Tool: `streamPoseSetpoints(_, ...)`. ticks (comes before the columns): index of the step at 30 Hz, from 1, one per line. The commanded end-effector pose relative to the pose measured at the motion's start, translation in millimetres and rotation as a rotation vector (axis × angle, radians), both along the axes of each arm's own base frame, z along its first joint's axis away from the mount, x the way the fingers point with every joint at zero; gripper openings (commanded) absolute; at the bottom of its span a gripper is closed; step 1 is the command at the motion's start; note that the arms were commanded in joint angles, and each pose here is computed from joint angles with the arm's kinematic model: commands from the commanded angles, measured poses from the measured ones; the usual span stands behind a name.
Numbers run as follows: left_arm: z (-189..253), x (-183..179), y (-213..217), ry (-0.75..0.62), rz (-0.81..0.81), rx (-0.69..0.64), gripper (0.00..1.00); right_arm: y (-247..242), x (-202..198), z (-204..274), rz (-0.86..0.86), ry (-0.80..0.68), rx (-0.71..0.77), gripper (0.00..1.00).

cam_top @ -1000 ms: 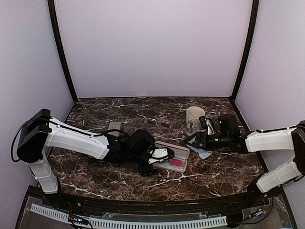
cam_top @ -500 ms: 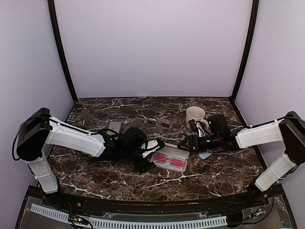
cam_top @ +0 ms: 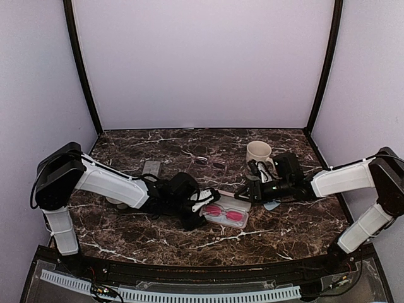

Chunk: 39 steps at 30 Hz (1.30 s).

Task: Organize the sunglasses
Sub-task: Close the case with sunglasses at the center of the board.

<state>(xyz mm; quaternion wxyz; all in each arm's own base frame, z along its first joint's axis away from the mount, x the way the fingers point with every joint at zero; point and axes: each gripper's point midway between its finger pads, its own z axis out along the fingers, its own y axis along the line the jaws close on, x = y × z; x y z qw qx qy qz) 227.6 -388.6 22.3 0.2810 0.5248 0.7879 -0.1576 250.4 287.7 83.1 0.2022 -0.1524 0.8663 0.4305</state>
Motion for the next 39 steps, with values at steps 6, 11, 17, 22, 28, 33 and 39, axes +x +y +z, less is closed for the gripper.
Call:
streamPoseSetpoints(6,-1.7,2.1,-6.0,0.054,0.046,-0.03,0.48,10.2,-3.8,9.1,0.014,-0.052,0.009,0.42)
streamPoseSetpoints(11,-5.0,4.4,-3.9,0.074,0.103,-0.036,0.48,11.4,-12.7,5.1,0.018,-0.072,-0.019,0.38)
streamPoseSetpoints(17,-9.1,7.5,-0.5,0.093,0.183,-0.056,0.48,14.7,-23.7,-2.7,0.019,-0.104,-0.073,0.35)
streamPoseSetpoints(22,-10.9,7.0,0.3,0.096,0.224,-0.066,0.48,19.3,-31.9,-10.8,0.019,-0.126,-0.121,0.33)
streamPoseSetpoints(28,-13.3,7.4,2.8,0.096,0.276,-0.073,0.48,30.5,-45.0,-18.8,0.041,-0.164,-0.188,0.32)
streamPoseSetpoints(33,-15.8,6.7,4.8,0.107,0.313,-0.085,0.48,37.4,-54.6,-30.1,0.055,-0.177,-0.25,0.32)
streamPoseSetpoints(39,-17.8,3.9,4.5,0.121,0.326,-0.104,0.48,46.3,-63.3,-43.0,0.065,-0.192,-0.321,0.31)
